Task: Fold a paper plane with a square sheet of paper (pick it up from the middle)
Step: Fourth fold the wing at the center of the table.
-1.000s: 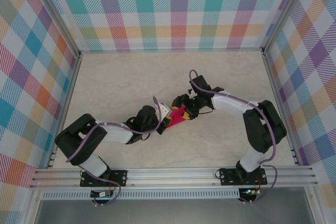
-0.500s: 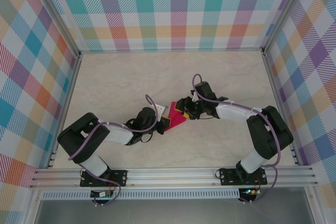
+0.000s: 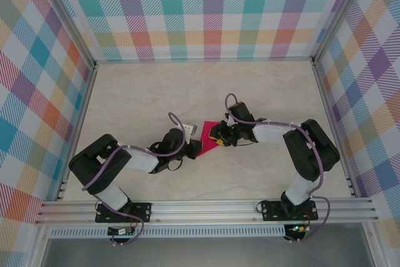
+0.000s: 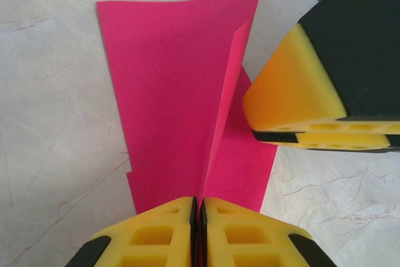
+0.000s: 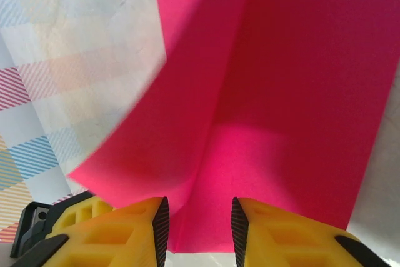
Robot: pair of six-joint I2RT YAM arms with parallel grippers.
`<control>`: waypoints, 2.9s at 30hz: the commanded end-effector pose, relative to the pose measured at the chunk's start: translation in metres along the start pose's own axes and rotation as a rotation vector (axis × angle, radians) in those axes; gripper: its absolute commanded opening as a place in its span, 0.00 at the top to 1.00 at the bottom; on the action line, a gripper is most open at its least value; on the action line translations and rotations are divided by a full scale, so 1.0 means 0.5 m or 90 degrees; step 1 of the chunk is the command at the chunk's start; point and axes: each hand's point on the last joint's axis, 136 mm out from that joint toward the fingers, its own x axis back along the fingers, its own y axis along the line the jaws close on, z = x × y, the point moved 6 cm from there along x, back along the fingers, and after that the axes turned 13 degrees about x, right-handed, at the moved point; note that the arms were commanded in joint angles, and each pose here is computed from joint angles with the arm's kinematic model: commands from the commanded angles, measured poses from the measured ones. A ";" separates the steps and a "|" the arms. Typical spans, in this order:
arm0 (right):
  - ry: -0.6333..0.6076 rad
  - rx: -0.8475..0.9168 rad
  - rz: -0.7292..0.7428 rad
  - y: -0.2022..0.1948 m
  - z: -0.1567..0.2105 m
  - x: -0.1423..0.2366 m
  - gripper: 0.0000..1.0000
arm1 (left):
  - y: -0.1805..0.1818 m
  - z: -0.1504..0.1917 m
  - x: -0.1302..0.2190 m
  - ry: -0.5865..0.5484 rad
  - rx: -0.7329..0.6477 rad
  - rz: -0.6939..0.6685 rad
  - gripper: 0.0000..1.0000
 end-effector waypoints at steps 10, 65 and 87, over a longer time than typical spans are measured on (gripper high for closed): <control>0.011 0.042 -0.055 0.007 -0.005 -0.031 0.62 | 0.001 0.021 -0.009 0.028 0.052 0.006 0.87; 0.110 -0.123 0.275 -0.145 0.056 -0.044 0.67 | 0.004 -0.021 -0.019 0.124 0.245 0.003 0.92; 0.148 -0.137 0.310 -0.132 0.049 -0.051 0.66 | -0.016 -0.052 0.005 0.095 0.225 0.006 0.90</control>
